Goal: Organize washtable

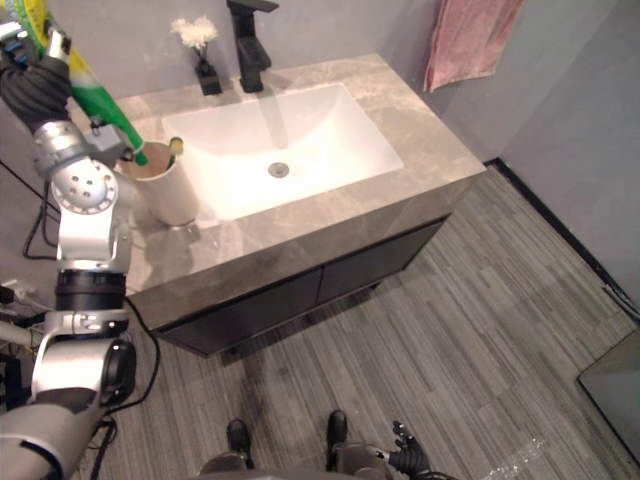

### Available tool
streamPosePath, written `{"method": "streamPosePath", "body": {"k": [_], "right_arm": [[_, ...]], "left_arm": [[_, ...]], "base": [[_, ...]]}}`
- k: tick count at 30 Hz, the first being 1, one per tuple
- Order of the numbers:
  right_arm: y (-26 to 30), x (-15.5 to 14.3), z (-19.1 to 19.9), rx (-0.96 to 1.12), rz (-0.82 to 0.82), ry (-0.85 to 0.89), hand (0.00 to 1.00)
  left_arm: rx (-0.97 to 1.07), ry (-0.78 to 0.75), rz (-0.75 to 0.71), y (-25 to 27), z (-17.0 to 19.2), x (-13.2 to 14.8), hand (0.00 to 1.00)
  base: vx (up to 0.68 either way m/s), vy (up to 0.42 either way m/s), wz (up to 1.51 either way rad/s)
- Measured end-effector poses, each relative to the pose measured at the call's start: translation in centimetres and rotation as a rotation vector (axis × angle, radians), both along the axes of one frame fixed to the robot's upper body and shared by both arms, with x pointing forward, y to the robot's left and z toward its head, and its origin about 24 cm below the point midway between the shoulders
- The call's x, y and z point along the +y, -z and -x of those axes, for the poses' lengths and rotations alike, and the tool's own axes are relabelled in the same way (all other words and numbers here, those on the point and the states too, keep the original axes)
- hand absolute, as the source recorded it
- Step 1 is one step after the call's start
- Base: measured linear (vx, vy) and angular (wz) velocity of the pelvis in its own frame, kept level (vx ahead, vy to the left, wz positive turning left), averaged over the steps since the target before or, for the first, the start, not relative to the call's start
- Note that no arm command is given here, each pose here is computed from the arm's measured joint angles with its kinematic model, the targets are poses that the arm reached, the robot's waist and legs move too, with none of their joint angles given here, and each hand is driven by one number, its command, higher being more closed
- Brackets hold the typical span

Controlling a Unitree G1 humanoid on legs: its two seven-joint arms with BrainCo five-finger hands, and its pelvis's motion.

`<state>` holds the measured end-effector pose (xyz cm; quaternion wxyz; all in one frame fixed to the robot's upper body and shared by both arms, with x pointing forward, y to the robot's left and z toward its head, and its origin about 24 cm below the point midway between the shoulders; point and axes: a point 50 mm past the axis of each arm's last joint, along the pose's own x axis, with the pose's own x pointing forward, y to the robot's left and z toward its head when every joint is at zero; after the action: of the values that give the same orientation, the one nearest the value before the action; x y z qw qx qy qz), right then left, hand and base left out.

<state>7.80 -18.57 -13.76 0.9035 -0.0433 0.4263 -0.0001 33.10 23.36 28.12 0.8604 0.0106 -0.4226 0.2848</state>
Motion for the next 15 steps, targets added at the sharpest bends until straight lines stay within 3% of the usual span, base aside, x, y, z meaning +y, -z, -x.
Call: {"method": "streamPosePath", "body": {"k": [15], "right_arm": [[-0.71, 0.40, -1.15, -0.059, -0.010, -0.002, 0.00]], "left_arm": [[-0.023, 0.039, -0.015, -0.30, 0.16, -1.14, 1.00]], "base": [[0.00, 0.000, 0.00]]}}
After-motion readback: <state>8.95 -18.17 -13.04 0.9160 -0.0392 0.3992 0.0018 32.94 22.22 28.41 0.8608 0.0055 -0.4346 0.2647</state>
